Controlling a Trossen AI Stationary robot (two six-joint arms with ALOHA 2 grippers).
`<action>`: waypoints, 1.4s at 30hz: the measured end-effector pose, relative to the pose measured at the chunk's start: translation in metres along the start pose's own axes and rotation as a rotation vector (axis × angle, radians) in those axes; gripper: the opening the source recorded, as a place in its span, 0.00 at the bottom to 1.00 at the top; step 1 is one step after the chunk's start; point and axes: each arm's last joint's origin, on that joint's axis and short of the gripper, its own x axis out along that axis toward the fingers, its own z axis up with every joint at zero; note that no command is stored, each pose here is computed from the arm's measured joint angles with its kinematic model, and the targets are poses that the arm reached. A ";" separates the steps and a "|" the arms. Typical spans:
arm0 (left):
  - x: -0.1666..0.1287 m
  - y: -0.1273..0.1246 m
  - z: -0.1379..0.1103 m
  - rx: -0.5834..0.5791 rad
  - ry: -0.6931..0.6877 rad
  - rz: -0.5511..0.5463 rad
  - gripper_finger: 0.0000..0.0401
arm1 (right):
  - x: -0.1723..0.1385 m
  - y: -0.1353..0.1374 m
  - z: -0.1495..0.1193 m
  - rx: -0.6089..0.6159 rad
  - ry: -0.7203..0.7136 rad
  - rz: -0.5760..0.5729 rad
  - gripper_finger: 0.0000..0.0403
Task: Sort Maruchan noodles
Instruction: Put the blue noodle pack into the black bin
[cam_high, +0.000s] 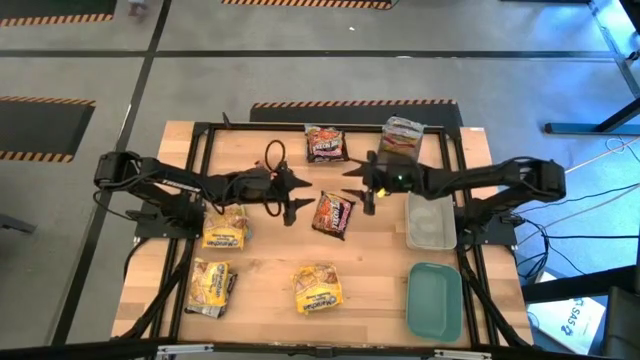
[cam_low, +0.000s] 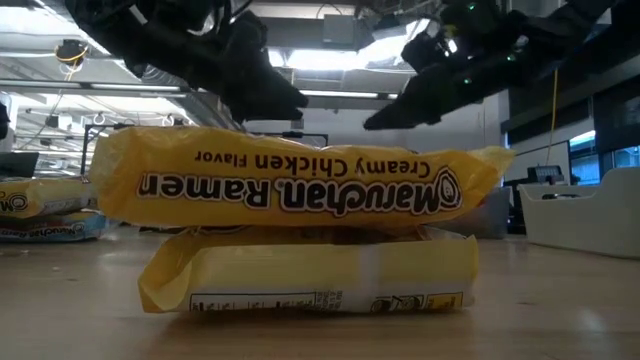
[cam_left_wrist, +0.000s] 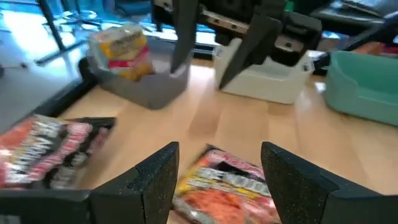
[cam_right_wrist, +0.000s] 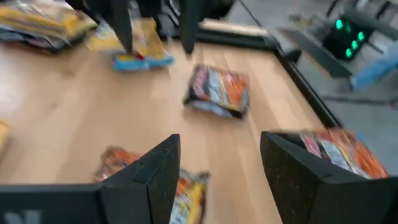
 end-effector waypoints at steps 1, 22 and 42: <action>0.001 -0.004 0.001 -0.003 0.030 0.000 0.55 | 0.001 0.004 0.001 -0.006 -0.016 0.012 0.51; -0.047 -0.030 0.025 -0.338 1.200 0.298 0.55 | 0.020 0.015 -0.013 0.016 0.013 0.061 0.51; -0.062 -0.067 -0.049 -0.599 1.473 0.127 0.55 | 0.021 0.015 -0.015 0.010 0.022 0.059 0.51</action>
